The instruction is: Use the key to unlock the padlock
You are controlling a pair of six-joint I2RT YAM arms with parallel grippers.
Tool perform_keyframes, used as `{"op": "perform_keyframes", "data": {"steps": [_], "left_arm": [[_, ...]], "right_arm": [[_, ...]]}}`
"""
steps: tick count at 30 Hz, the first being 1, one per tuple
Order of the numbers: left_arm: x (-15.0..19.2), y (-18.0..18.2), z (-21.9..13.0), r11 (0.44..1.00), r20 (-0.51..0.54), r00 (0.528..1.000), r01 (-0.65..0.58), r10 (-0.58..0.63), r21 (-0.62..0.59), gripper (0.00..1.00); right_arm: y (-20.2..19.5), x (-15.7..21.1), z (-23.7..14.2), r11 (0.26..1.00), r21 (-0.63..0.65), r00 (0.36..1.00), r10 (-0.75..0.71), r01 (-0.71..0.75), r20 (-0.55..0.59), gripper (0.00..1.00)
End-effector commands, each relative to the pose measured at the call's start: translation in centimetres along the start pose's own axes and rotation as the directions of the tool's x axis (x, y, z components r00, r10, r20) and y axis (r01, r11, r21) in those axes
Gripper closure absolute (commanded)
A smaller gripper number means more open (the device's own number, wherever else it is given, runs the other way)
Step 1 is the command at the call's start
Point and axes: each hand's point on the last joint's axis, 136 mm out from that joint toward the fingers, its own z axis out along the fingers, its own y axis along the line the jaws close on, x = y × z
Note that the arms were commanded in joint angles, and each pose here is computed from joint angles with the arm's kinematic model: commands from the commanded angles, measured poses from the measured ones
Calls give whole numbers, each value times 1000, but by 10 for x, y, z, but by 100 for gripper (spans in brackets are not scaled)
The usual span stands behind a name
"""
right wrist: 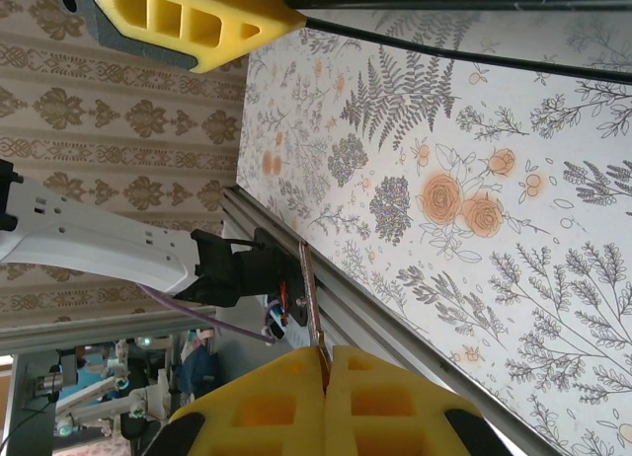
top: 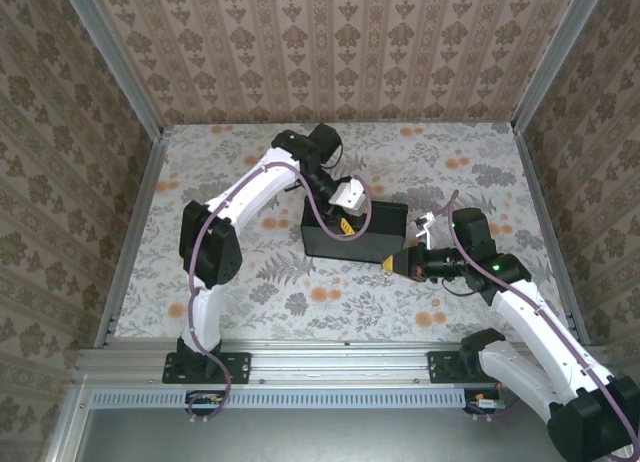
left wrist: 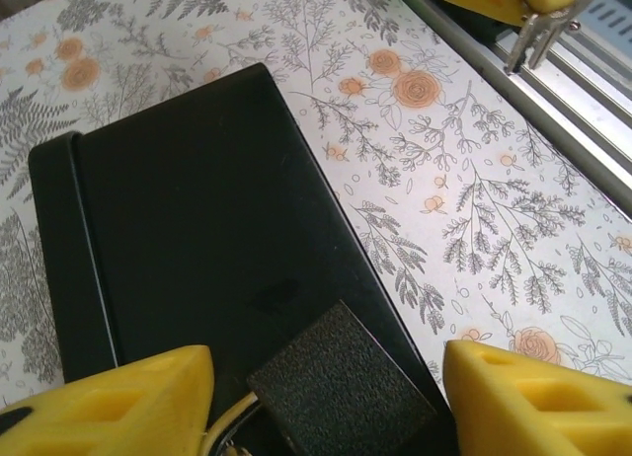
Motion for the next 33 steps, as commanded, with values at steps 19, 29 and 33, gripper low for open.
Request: {"op": "perform_keyframes", "data": {"steps": [19,29,33], "left_arm": [[-65,34,-32,938,118,951,302,-285,-170,43],[-20,47,-88,220,307,434,812,-847,-541,59],[0,21,-86,-127,425,128,844,-896,-521,59]], "right_arm": [[7,3,-7,994,-19,994,-105,106,39,100],[-6,-14,-4,994,53,993,-99,96,71,100],[-8,-18,-4,993,66,992,-99,94,74,100]]}}
